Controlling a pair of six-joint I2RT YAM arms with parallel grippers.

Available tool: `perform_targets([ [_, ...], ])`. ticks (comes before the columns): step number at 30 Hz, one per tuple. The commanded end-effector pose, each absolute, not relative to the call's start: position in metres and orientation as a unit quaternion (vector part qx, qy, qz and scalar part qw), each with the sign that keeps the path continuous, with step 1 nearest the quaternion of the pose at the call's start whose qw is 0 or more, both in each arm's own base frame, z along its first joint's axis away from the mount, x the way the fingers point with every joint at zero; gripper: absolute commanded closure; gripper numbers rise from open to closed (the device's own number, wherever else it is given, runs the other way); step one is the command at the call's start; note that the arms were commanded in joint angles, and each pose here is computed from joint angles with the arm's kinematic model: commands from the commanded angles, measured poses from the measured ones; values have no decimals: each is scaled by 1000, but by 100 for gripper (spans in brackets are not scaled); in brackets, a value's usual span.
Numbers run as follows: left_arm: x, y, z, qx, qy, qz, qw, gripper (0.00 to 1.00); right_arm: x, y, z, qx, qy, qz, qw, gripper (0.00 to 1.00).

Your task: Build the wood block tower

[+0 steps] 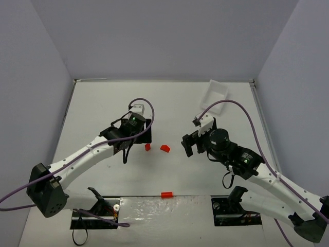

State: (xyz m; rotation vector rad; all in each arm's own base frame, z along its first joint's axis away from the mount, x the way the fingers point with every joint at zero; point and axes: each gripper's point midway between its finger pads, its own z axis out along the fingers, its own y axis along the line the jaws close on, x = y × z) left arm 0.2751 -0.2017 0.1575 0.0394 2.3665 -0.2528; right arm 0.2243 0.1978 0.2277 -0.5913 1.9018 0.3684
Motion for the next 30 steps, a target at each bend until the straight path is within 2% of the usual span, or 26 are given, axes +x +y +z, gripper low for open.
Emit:
perform_targets([
  [1, 260, -208, 154, -151, 919, -108, 348, 25, 237, 172, 261, -176, 784, 123, 583, 0],
  [6, 259, -224, 136, -193, 921, -105, 322, 22, 234, 159, 262, -169, 782, 110, 590, 0],
  [14, 269, -229, 116, -256, 914, -74, 307, 24, 224, 157, 259, -188, 778, 119, 588, 0],
  [16, 272, -232, 115, -263, 912, -75, 305, 30, 222, 158, 259, -196, 775, 123, 588, 0],
  [30, 281, -234, 94, -308, 904, -57, 293, 46, 212, 169, 263, -222, 765, 160, 583, 0],
])
